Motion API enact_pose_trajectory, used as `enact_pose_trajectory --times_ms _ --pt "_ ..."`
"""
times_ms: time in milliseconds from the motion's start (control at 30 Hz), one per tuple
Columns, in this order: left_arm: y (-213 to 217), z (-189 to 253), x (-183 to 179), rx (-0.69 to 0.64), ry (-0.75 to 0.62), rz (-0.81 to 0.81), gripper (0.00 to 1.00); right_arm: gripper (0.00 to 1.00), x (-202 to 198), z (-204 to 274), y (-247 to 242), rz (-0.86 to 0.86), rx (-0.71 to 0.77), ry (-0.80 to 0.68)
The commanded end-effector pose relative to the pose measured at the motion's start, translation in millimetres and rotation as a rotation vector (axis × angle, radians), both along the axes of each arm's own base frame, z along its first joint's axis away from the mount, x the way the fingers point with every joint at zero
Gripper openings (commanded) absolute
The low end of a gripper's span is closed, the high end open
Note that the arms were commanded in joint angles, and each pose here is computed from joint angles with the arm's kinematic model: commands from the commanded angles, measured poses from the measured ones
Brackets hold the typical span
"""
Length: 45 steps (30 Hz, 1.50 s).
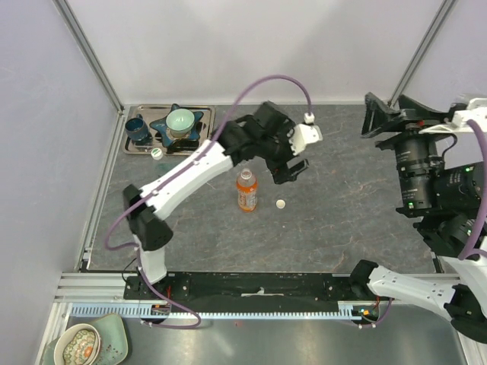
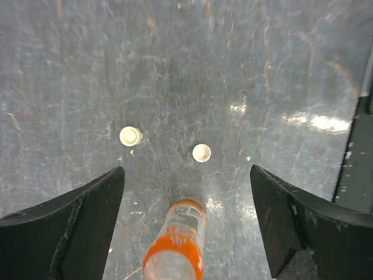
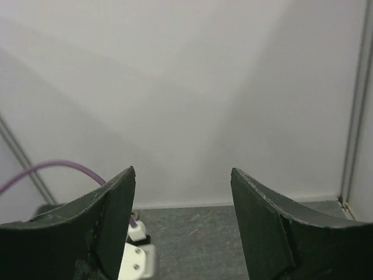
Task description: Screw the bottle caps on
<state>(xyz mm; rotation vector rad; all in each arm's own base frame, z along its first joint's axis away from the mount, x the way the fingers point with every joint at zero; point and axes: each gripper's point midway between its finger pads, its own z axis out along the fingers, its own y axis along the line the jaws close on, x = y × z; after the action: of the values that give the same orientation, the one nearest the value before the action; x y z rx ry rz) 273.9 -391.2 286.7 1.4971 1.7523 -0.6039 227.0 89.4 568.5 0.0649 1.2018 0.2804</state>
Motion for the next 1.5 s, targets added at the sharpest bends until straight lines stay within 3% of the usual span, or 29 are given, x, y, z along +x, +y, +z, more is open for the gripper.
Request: enact_pose_trajectory --times_ms 0,233,267,300,333,400,500,533,567,600,633,667,700,933,1100,1267,1467 --pt "-19.4 -48.0 15.9 0.137 -0.07 -0.009 0.92 0.75 4.6 -19.0 -38.4 -0.215 0.041 0.125" --pt "-31.4 -112.2 36.1 0.262 -0.171 0.024 0.84 0.8 33.9 -34.1 -12.3 -0.262 -0.081 0.22" --pt "-31.9 -115.9 37.4 0.266 -0.172 0.027 0.84 0.84 65.3 -52.7 -1.7 -0.289 -0.094 0.279" --pt "-33.6 -118.5 39.0 0.264 -0.176 0.028 0.84 0.84 80.5 -40.1 14.2 -0.158 -0.085 0.269" --pt "-34.5 -121.5 39.4 0.259 -0.18 0.027 0.84 0.84 99.5 -57.8 11.6 -0.123 -0.111 0.35" --pt "-35.5 -119.9 38.9 0.241 -0.189 0.023 0.84 0.84 133.9 -66.8 -20.6 -0.219 -0.038 0.373" --pt "-35.0 -125.7 40.1 0.241 -0.205 0.018 0.85 0.85 170.3 -87.1 -36.6 -0.202 0.036 0.43" --pt "-33.9 -131.5 42.5 0.253 -0.219 0.01 0.85 0.85 187.6 -104.7 -32.7 -0.146 0.058 0.474" --pt "-32.6 -134.7 44.7 0.261 -0.229 0.01 0.84 0.81 197.0 -113.1 -62.7 -0.174 0.118 0.487" --pt "-28.9 -141.8 47.5 0.285 -0.245 0.008 0.82 0.78 206.5 -149.7 -72.3 -0.167 0.178 0.553" --pt "-28.2 -145.4 51.5 0.295 -0.26 0.018 0.8 0.73 205.0 -134.7 -89.8 -0.123 0.299 0.466" --pt "-26.7 -151.0 52.3 0.309 -0.257 0.016 0.76 0.71 205.5 -176.1 -95.0 -0.132 0.343 0.516" --pt "-23.8 -157.3 53.5 0.325 -0.256 0.016 0.76 0.7 202.8 -168.3 -99.2 -0.133 0.359 0.453" --pt "-17.8 -198.8 55.5 0.417 -0.241 -0.027 0.7 0.68 159.7 -169.1 -121.9 -0.248 0.343 0.363" --pt "-21.3 -215.5 57.2 0.45 -0.227 -0.055 0.63 0.66 157.4 -195.4 -125.6 -0.255 0.39 0.383" --pt "-17.6 -229.7 56.6 0.488 -0.225 -0.081 0.63 0.66 159.0 -225.3 -120.4 -0.23 0.427 0.431" --pt "-18.5 -232.9 53.4 0.487 -0.217 -0.114 0.62 0.66 164.1 -226.3 -115.2 -0.198 0.421 0.435"
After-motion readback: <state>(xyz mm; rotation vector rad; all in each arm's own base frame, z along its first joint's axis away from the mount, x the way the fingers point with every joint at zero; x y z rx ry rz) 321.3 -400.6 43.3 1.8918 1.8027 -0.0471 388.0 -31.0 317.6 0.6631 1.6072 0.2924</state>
